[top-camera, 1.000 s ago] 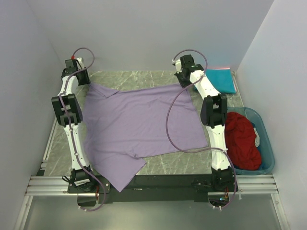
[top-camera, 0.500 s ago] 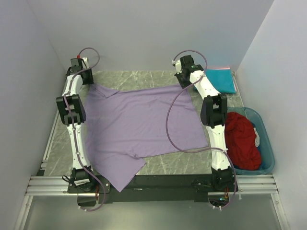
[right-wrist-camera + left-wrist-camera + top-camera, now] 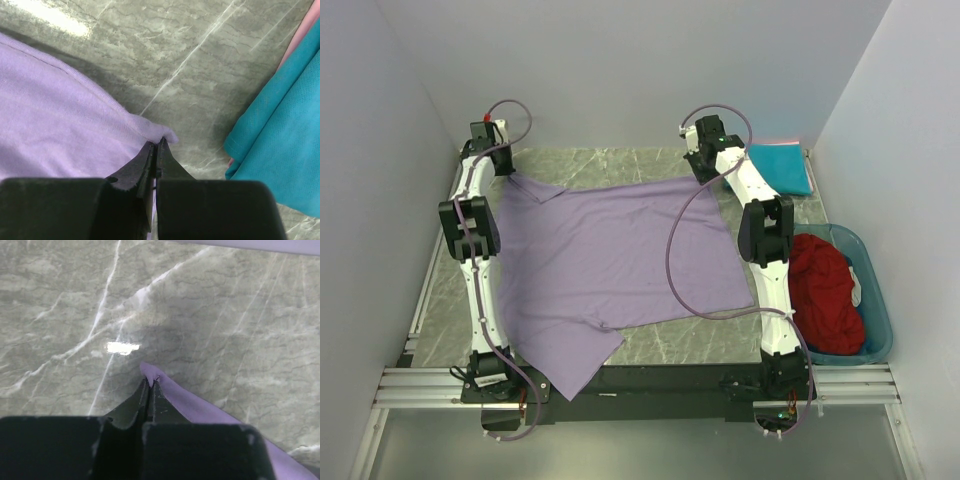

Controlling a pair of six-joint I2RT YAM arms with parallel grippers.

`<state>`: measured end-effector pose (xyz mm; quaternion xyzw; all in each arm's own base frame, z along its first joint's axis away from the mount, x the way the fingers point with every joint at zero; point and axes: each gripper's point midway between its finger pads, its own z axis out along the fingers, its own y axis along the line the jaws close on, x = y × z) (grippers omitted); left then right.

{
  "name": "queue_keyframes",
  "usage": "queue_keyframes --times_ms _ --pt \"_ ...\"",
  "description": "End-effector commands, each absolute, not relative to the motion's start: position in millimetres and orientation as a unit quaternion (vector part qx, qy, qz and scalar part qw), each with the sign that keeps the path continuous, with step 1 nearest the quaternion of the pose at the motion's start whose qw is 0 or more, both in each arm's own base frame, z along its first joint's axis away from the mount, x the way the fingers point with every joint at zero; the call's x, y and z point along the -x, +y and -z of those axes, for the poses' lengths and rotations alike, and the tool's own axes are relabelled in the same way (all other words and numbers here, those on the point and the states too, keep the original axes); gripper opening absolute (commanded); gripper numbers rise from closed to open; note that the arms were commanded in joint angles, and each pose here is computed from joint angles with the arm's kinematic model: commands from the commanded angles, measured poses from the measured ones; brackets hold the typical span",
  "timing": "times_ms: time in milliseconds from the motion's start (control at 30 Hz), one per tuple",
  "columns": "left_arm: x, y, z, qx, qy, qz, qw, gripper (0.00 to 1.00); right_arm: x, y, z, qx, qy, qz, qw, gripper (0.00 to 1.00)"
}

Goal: Fold and stack the t-shirts
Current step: Fold the tshirt

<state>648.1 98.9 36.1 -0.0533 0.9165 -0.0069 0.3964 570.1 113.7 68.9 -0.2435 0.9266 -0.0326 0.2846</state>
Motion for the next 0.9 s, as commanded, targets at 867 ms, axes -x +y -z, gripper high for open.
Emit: queue_keyframes --times_ms 867 --pt "-534 85 -223 0.038 0.889 0.034 0.455 0.0 -565 96 -166 0.269 0.89 0.048 0.365 0.0"
